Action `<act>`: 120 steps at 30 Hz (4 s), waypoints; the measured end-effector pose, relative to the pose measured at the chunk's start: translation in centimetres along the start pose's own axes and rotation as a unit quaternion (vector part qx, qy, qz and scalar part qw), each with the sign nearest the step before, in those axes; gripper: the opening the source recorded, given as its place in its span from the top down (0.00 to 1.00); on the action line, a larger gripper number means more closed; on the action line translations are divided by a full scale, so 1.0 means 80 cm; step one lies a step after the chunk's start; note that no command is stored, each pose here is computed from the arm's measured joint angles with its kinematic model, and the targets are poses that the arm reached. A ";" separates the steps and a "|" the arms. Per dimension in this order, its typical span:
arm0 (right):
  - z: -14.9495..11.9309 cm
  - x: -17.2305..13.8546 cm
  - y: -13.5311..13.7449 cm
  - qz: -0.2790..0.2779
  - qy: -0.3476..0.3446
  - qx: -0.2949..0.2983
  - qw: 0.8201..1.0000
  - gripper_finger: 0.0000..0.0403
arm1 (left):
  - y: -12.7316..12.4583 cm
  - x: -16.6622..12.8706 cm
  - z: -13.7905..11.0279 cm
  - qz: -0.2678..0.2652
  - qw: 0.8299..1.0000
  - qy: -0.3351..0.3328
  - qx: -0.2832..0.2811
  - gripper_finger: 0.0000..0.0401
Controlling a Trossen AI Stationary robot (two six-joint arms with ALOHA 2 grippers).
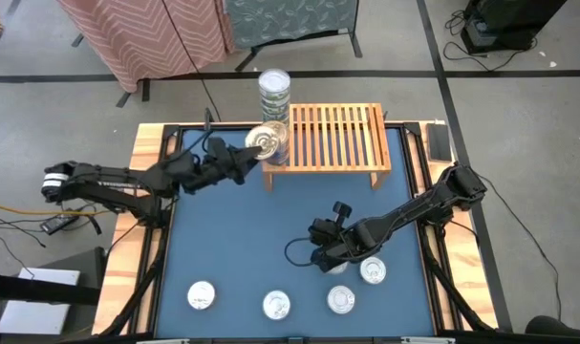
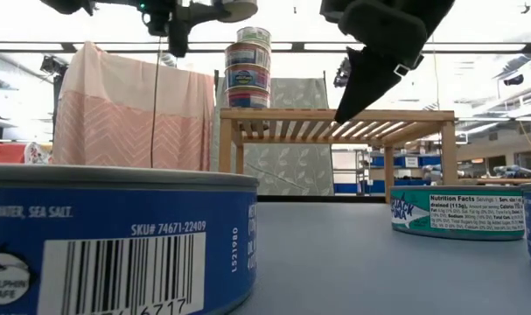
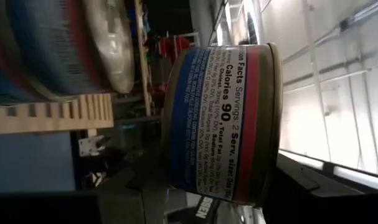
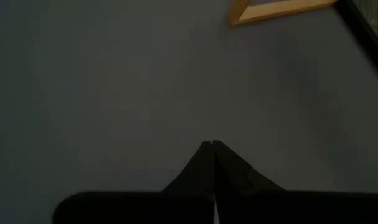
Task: Stack canned seafood by type on shelf
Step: Stack the blue tuna can on top of the other blue tuna cans on the shelf
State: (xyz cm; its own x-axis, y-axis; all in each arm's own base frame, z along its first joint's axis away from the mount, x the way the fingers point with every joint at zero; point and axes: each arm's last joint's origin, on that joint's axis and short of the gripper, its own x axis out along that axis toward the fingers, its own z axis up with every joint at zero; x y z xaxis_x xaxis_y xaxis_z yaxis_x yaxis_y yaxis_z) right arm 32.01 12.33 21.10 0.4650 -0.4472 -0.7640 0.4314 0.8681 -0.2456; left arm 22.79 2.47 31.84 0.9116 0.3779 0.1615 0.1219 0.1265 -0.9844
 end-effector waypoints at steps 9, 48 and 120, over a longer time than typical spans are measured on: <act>0.004 -0.002 0.001 0.002 -0.010 0.012 1.000 1.00 | -0.058 -0.001 0.032 0.095 0.995 0.000 0.042 0.51; 0.146 -0.054 -0.057 -0.069 -0.147 -0.038 0.986 0.98 | -0.036 0.042 0.076 0.112 0.993 0.021 0.029 0.47; 0.238 -0.034 -0.152 -0.138 -0.265 -0.082 0.951 0.81 | -0.033 0.041 0.087 0.108 0.986 0.110 0.065 0.42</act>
State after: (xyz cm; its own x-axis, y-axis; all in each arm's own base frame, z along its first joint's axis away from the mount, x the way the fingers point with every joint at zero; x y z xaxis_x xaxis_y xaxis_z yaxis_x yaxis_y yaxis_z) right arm 40.23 -1.11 37.53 0.6940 -0.6717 -0.2591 0.4885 0.7037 -0.5159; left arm 22.68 9.75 35.46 0.9754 0.2034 -0.0848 -0.1236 0.1865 -0.9747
